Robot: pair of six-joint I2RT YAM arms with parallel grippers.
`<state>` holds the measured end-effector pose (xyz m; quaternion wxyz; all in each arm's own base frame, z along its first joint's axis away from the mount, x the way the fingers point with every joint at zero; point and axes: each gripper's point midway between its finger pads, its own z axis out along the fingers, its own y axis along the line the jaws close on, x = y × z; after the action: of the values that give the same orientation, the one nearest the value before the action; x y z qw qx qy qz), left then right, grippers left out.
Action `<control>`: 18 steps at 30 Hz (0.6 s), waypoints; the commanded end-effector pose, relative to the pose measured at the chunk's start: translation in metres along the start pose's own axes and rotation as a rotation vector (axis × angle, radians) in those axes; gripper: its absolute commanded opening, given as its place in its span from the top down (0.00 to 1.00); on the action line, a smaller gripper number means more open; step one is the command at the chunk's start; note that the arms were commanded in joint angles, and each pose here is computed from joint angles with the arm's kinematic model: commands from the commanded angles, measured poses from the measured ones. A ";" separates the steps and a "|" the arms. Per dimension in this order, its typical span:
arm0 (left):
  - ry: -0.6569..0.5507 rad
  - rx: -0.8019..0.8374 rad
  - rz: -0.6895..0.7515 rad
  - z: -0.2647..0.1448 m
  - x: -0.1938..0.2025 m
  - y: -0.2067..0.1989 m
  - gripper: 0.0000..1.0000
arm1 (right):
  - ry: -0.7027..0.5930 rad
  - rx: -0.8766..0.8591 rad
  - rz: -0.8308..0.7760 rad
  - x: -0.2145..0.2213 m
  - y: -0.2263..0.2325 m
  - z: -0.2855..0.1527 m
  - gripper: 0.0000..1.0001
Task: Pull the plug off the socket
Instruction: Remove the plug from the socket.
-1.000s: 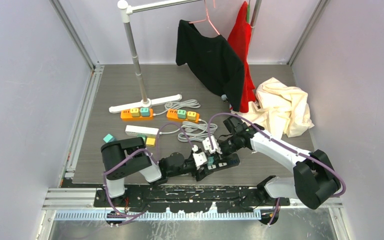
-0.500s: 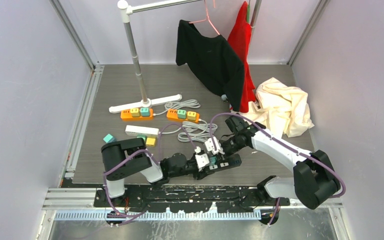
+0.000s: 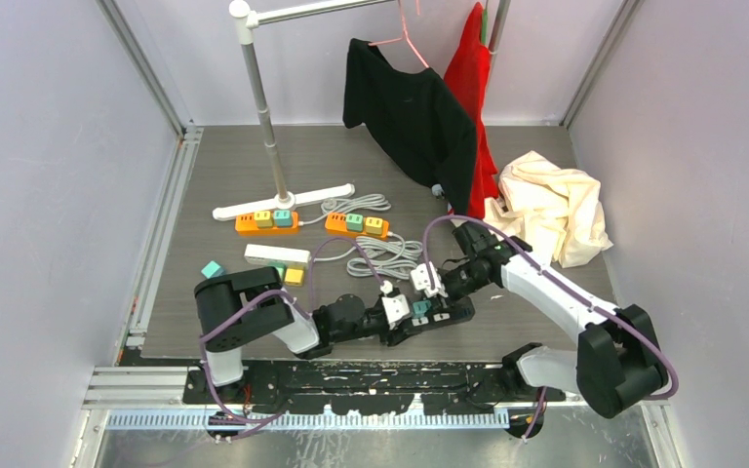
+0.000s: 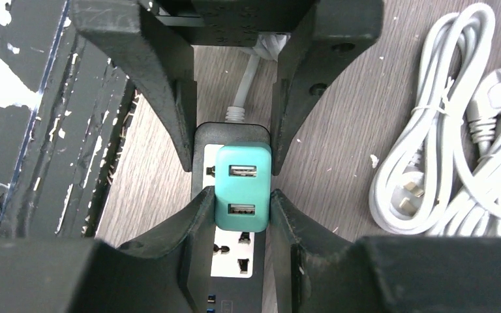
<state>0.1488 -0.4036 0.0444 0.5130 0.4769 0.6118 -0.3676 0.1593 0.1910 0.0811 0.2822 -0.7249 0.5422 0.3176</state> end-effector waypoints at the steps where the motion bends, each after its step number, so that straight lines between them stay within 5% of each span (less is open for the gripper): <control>1: 0.120 -0.084 0.000 -0.017 0.036 0.021 1.00 | -0.093 -0.092 -0.044 -0.020 0.029 -0.007 0.99; 10: 0.153 -0.047 -0.011 -0.003 0.039 0.017 1.00 | -0.163 -0.017 0.078 -0.047 -0.001 -0.002 0.99; 18: 0.169 -0.059 -0.013 -0.007 0.050 0.018 1.00 | -0.053 0.050 0.070 -0.011 0.000 -0.030 0.99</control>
<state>0.1540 -0.4029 0.0326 0.4936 0.4815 0.6278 -0.3610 0.1628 0.1882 0.0968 0.2978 -0.6806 0.5755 0.3419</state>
